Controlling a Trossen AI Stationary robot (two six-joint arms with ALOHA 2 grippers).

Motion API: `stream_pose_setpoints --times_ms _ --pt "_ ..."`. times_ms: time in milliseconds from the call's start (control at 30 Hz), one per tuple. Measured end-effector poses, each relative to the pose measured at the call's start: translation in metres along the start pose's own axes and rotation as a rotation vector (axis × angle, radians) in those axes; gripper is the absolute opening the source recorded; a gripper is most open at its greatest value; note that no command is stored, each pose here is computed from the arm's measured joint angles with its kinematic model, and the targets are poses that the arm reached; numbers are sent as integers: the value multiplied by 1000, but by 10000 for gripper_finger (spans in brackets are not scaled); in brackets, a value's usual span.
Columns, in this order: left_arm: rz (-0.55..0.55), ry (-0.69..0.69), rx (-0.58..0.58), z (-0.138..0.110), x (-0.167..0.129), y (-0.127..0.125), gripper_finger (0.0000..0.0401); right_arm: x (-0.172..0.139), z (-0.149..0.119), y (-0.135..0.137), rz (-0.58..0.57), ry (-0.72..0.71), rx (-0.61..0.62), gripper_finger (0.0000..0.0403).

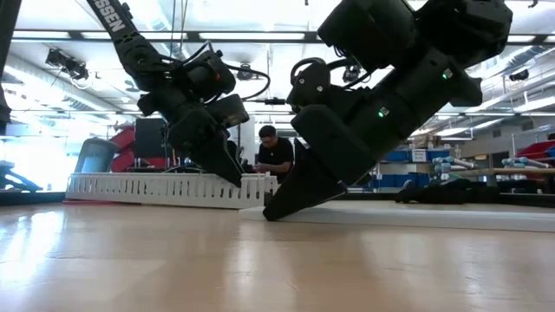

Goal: Ziptie cables
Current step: Close the white cable duct

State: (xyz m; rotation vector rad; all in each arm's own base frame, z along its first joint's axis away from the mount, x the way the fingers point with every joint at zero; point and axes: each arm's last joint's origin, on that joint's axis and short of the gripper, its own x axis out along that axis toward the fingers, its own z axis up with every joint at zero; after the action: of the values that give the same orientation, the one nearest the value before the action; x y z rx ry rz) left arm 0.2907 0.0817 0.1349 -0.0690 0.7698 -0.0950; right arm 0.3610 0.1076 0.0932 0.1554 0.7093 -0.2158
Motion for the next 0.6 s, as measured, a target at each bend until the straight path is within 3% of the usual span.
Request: stream_pose_setpoints --times_ms 133,600 --pt "0 0 0 0 0 0 219 0 0 0 -1 -5 5 214" --pt "-15 -6 34 2 3 -9 219 -11 8 -1 -77 -63 -32 214"
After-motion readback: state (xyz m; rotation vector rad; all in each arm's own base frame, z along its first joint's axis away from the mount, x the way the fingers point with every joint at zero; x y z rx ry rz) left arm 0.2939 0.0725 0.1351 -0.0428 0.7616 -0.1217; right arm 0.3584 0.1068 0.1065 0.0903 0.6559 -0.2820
